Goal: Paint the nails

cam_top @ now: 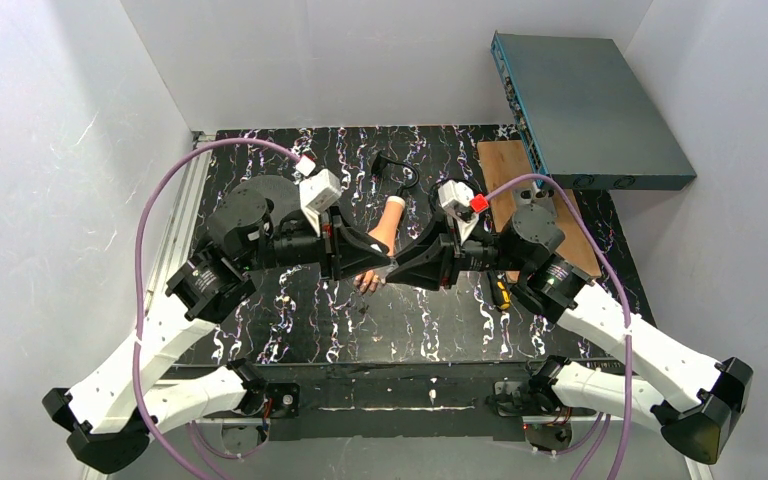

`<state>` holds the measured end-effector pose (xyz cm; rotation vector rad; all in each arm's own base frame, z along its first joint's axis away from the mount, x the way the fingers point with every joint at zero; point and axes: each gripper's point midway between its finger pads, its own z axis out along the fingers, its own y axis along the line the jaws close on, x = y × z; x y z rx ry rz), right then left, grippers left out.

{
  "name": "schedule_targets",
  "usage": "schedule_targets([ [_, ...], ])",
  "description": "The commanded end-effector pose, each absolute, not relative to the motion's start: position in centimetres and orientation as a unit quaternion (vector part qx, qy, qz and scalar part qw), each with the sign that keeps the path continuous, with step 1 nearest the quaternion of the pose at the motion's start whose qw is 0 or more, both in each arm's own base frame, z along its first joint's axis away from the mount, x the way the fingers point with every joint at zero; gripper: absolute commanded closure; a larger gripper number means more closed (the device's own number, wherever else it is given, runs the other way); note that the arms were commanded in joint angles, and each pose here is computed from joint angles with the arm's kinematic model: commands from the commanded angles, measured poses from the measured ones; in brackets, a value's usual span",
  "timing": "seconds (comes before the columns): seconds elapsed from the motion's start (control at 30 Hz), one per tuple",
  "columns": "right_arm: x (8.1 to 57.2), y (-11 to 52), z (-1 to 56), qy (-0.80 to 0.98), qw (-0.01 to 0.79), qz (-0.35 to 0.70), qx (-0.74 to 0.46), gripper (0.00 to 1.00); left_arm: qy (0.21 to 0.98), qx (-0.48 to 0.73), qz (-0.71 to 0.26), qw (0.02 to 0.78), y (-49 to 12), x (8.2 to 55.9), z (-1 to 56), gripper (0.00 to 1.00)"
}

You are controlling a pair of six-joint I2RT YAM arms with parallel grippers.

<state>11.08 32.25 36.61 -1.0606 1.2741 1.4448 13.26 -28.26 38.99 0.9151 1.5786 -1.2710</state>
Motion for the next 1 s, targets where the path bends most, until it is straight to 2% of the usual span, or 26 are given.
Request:
schedule_targets([
  [0.0, 8.3, 31.6, 41.9, 0.417, 0.467, 0.633, -0.456, 0.99, 0.527, 0.452, -0.592, 0.410, -28.3, 8.0, 41.2, 1.00],
  [0.17, 6.2, 31.3, 43.0, 0.382, 0.420, 0.666, -0.483, 0.99, 0.499, 0.476, -0.606, 0.397, -28.1, 6.8, 41.1, 1.00],
  [0.37, 6.2, 31.4, 43.2, 0.384, 0.417, 0.670, -0.479, 0.99, 0.498, 0.477, -0.604, 0.400, -28.1, 6.7, 41.1, 0.98],
  [0.43, 6.3, 31.4, 43.1, 0.388, 0.419, 0.668, -0.478, 0.99, 0.503, 0.474, -0.600, 0.403, -28.0, 6.8, 41.1, 0.84],
  [0.63, 7.5, 31.7, 41.4, 0.422, 0.433, 0.642, -0.470, 0.99, 0.533, 0.460, -0.575, 0.417, -27.2, 7.3, 40.9, 0.24],
  [0.7, 8.0, 31.7, 40.6, 0.439, 0.439, 0.630, -0.467, 0.99, 0.544, 0.449, -0.565, 0.428, -26.9, 7.8, 41.0, 0.14],
  [0.83, 9.6, 31.7, 39.3, 0.470, 0.466, 0.599, -0.450, 0.99, 0.590, 0.405, -0.532, 0.452, -26.6, 9.8, 41.0, 0.07],
  [0.97, 12.0, 31.6, 38.8, 0.496, 0.514, 0.564, -0.413, 0.99, 0.657, 0.336, -0.479, 0.475, -25.9, 13.2, 40.7, 0.10],
])
